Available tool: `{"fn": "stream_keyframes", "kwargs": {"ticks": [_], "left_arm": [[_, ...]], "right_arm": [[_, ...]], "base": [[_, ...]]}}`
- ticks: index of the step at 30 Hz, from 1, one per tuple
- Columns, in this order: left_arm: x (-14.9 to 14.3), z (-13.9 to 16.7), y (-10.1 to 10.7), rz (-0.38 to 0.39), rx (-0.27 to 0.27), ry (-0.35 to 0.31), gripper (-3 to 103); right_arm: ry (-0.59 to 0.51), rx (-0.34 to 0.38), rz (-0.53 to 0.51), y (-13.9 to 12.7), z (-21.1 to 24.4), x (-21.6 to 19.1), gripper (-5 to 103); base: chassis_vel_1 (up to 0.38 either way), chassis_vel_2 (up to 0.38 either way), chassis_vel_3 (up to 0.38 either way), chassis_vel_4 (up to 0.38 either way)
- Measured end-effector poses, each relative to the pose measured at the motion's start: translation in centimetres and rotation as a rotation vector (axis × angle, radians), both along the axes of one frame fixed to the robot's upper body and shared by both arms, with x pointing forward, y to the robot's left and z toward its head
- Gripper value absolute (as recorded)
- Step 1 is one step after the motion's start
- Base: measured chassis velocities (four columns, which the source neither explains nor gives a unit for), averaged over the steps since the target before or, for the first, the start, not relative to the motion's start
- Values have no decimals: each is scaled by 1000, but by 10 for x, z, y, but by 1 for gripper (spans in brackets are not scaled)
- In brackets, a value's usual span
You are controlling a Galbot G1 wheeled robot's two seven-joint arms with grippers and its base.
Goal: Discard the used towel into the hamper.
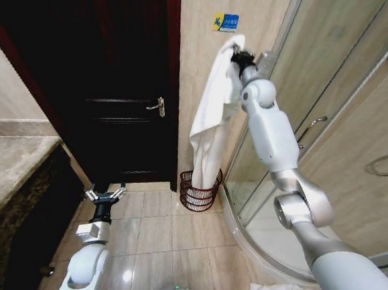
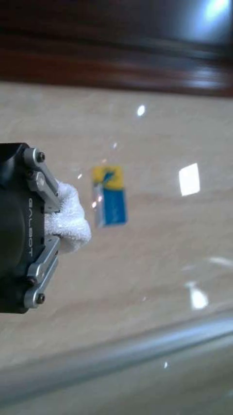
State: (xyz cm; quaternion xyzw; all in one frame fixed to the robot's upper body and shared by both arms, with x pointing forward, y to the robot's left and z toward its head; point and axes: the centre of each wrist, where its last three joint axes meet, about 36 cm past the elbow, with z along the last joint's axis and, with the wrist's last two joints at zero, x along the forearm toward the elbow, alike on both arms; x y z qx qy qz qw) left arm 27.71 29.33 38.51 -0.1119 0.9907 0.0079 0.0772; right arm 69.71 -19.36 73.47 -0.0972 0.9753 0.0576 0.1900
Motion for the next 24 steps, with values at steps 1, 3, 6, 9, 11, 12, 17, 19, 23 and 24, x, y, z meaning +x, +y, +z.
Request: {"fn": "stream_keyframes", "kwargs": {"ticks": [1,3,6,9,11,12,17,19,23,24], "left_arm": [[0,0,0,0,0,0,100],[-2,-1,1,2,-8,2,100],[-3,-5,1,0,-18,-4,100],[-3,-9,-1,7,-22,-17,100],[-4,-10,-2,10,-27,-18,100],[-4,-10,-2,10,-30,-18,100],[2,-12,-2,-1,-33,-23,100],[4,-12,-3,-6,-32,-25,100],[9,-10,-6,-21,-35,-23,100],[10,-9,-7,-23,-37,-22,100]], "right_arm": [[0,0,0,0,0,0,3],[16,-1,-16,-14,-16,-6,3],[35,-10,-30,-32,-39,-21,3],[61,-16,-31,-30,-65,-37,3],[66,-13,-25,-27,-70,-44,3],[70,-9,-17,-24,-72,-48,3],[99,15,5,-19,-87,-64,3],[98,17,1,-22,-87,-65,3],[90,18,-10,-30,-87,-70,3],[90,18,-10,-31,-88,-72,3]], "base": [[0,0,0,0],[0,0,0,0],[0,0,0,0],[0,0,0,0],[0,0,0,0],[0,0,0,0],[0,0,0,0],[0,0,0,0],[0,0,0,0],[0,0,0,0]]}}
